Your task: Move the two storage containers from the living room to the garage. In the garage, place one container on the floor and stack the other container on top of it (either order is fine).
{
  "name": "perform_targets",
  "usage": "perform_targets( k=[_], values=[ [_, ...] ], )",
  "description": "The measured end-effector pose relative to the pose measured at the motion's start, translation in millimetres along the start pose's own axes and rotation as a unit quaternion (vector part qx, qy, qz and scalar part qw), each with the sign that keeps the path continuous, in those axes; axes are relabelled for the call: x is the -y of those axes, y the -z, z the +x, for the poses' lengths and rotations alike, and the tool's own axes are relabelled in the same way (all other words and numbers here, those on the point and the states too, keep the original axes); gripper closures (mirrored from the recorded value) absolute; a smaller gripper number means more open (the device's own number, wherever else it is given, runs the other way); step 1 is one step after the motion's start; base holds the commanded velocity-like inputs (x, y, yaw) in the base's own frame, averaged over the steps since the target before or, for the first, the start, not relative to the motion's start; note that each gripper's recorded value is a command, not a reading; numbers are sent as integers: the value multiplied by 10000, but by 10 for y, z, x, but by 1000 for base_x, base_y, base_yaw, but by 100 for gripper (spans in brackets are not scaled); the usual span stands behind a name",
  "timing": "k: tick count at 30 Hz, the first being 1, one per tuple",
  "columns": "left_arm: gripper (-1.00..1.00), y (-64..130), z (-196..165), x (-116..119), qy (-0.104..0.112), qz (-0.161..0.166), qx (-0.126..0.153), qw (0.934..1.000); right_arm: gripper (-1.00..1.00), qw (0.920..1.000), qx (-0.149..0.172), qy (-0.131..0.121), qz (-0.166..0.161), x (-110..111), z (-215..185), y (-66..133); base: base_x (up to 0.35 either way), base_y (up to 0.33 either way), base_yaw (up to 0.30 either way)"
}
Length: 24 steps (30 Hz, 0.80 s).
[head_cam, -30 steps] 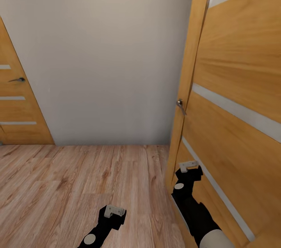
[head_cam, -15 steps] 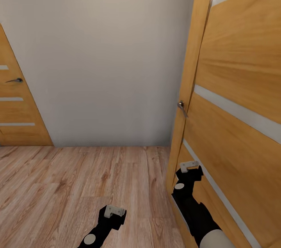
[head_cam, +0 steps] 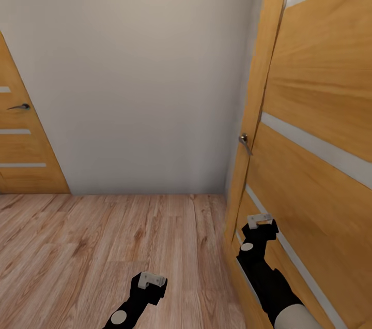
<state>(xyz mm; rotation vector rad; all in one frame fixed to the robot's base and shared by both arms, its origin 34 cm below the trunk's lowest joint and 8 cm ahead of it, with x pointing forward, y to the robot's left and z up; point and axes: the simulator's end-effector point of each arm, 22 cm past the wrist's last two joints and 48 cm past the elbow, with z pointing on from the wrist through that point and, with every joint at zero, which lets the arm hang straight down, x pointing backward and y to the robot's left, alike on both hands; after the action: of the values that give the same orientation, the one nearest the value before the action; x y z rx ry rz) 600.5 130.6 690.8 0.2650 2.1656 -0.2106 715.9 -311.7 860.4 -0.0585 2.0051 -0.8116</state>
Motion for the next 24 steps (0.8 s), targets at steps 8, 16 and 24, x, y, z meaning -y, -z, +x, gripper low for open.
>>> perform_targets(
  k=[8, 16, 24],
  values=[
    [-100, 1, 2, -8, -7, -3, 1, 10000, -100, 9998, -116, -89, 110, 109, 70, -52, 144, 0, 0],
    [-100, -1, -1, -1, 0, 0, 3, 10000, -100, 9998, -115, -83, 114, 108, 68, -51, 26, 0, 0],
    [-100, -1, -1, -2, 0, -1, 4, 10000, -100, 9999, -155, -22, -62, -48, 105, -7, 56, 0, 0]
  ],
)
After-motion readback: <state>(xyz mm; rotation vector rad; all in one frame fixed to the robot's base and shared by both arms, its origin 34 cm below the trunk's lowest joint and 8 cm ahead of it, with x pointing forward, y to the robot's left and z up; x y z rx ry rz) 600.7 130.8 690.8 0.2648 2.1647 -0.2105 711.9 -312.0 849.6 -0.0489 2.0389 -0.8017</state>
